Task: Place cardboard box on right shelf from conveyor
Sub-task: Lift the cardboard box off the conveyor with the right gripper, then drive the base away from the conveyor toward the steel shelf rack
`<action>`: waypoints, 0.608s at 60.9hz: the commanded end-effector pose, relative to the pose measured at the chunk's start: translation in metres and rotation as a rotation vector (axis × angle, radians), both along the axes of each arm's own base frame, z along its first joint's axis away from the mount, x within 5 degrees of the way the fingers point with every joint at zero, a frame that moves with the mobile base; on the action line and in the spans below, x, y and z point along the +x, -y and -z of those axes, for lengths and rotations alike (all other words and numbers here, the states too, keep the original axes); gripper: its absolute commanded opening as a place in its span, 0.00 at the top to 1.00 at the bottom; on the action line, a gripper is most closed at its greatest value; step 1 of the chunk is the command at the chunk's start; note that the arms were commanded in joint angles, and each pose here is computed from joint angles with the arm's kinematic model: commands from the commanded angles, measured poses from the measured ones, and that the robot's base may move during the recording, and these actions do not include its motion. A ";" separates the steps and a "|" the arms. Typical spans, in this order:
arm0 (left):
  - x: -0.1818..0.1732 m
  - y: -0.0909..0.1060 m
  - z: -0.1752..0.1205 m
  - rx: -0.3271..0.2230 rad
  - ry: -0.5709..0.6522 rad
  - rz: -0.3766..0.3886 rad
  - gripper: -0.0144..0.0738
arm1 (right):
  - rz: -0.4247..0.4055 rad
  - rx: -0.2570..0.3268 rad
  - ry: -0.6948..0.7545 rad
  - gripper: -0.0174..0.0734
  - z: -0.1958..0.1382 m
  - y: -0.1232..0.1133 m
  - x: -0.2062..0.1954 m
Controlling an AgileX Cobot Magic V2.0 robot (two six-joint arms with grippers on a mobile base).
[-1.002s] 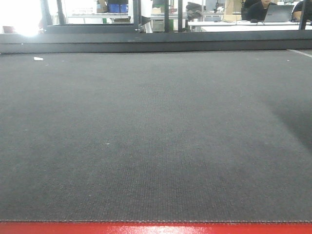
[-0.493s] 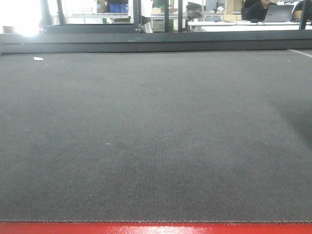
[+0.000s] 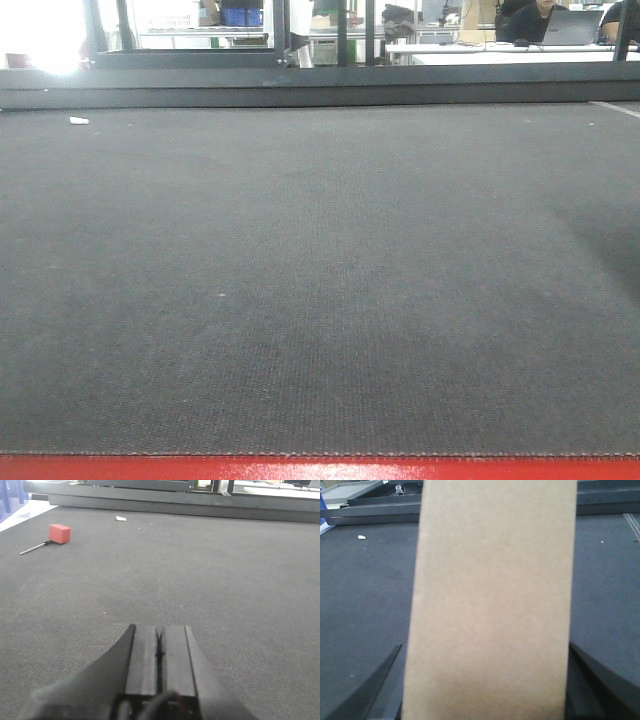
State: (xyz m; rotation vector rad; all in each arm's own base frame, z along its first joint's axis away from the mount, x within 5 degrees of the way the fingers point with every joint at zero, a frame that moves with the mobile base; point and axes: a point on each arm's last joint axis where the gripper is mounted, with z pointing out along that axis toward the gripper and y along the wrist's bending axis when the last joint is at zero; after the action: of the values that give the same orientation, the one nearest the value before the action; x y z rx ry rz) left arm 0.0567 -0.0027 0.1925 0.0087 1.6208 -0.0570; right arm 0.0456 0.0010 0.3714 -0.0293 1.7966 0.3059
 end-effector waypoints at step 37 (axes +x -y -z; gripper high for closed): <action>-0.001 -0.001 -0.006 -0.008 0.090 -0.020 0.97 | -0.008 -0.005 0.115 0.63 -0.016 0.000 0.000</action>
State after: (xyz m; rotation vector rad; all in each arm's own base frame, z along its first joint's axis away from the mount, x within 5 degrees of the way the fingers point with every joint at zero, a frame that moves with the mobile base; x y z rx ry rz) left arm 0.0567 -0.0021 0.1925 0.0005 1.6208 -0.0492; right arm 0.0456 0.0010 0.3713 -0.0294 1.7972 0.3057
